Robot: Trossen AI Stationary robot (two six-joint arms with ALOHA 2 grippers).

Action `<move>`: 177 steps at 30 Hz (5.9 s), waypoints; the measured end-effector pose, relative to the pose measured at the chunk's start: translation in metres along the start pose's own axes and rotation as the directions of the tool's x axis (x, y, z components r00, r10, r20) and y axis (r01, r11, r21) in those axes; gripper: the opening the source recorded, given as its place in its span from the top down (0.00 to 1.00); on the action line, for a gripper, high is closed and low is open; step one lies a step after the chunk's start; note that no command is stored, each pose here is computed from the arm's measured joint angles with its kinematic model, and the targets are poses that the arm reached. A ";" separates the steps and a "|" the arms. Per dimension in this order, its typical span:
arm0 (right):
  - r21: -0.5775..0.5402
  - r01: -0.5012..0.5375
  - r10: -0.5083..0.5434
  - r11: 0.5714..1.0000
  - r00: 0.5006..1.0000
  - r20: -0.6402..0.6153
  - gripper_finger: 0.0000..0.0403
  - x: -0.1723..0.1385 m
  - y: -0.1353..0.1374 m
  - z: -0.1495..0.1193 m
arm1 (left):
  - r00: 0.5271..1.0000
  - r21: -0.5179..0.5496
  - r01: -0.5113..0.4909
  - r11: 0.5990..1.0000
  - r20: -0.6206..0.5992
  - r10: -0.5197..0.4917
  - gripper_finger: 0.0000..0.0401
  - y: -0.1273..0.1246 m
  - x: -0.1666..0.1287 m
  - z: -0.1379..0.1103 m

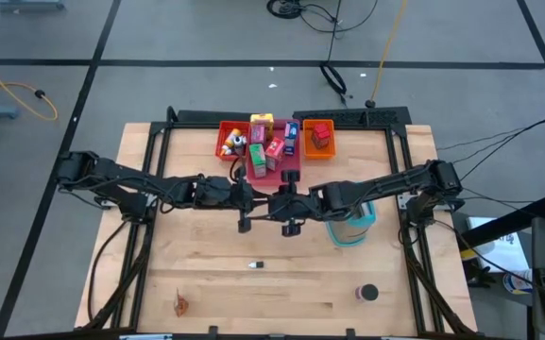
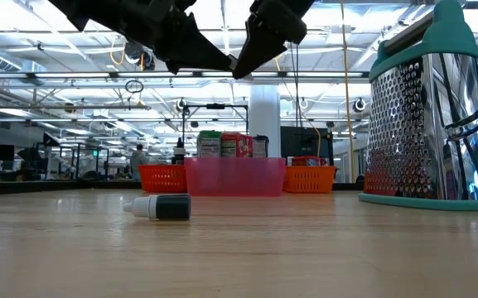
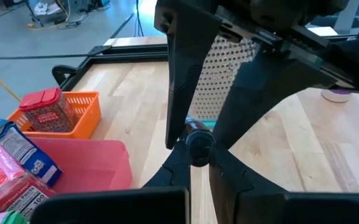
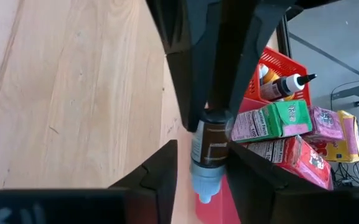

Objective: Pick & Place Kitchen Items
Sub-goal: Put the small black food coloring bottle into the red bin

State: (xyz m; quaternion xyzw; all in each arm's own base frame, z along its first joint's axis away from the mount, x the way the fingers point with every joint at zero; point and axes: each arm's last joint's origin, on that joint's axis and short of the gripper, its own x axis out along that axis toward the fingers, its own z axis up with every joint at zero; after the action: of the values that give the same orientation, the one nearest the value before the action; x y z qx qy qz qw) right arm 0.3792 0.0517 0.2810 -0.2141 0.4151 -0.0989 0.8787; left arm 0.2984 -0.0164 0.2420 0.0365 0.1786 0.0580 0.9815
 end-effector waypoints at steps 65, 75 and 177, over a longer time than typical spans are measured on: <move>0.076 0.103 -0.095 0.992 0.990 -0.101 0.65 0.000 -0.008 -0.010 | 0.695 -0.286 -0.700 0.654 -0.482 0.533 0.91 0.195 -0.020 -0.076; 0.074 0.102 -0.095 0.992 0.990 -0.101 0.65 0.000 -0.008 -0.010 | 0.679 -0.294 -0.718 0.631 -0.496 0.542 0.68 0.196 -0.016 -0.080; 0.118 0.107 -0.093 0.987 0.989 -0.114 0.65 0.000 -0.008 -0.012 | 0.874 -0.202 0.064 0.977 -0.461 -0.153 0.89 -0.145 0.029 -0.137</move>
State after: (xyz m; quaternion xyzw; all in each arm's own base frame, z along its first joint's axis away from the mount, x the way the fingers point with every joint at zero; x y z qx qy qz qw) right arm 0.3704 0.0410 0.2777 -0.1739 0.4439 -0.1801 0.8604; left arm 0.2916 -0.1498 0.0909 -0.0780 0.4089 0.0259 0.9088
